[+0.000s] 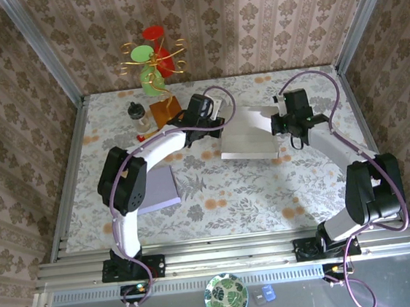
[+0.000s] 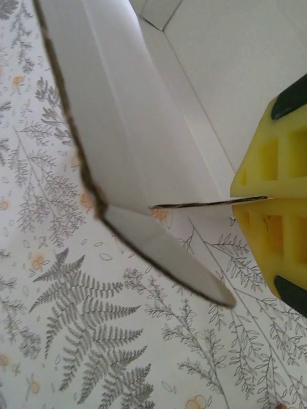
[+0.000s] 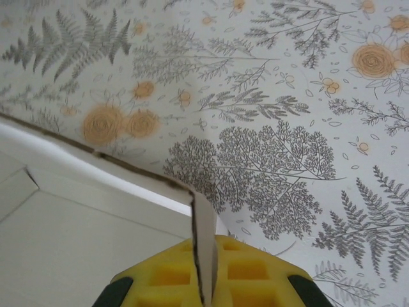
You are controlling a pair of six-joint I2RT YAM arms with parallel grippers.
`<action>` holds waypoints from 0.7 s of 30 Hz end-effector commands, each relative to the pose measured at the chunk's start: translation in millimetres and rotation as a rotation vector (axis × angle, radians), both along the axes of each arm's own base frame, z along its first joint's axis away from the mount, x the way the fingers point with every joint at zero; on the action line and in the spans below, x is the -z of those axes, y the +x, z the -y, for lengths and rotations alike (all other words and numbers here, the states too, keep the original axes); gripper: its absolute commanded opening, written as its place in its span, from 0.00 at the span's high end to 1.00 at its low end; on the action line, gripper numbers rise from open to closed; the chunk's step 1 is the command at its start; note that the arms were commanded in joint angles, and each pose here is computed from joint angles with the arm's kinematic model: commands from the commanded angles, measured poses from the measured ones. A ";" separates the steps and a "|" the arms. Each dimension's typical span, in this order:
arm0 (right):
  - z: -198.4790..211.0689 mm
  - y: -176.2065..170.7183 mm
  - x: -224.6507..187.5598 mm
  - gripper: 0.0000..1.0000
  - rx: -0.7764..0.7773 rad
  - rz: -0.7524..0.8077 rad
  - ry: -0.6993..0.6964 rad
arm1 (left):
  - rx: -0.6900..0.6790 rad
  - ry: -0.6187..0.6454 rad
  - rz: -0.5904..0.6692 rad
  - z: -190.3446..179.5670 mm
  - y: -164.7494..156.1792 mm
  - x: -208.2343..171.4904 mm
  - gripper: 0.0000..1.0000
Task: Fold the paper box
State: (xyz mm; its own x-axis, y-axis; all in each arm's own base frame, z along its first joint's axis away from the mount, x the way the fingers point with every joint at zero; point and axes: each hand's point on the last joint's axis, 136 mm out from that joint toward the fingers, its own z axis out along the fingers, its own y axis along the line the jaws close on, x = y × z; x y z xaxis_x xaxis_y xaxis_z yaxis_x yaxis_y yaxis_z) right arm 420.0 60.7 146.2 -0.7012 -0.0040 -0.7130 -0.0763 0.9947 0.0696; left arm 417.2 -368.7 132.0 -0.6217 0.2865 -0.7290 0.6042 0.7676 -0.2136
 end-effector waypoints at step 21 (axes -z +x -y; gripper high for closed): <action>-32.0 -21.0 -28.1 1.00 0.064 0.405 0.198 | 0.024 -0.288 0.065 8.1 -27.3 -10.2 1.00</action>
State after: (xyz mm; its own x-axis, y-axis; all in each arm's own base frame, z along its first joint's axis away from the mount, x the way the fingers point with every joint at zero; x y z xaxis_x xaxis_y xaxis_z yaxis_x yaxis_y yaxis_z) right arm 394.9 78.8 139.0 -0.4949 0.1549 -0.8550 -0.0169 0.9821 0.1877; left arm 411.0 -360.2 130.0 -0.5665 0.1027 -0.8176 0.5840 0.7500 -0.3105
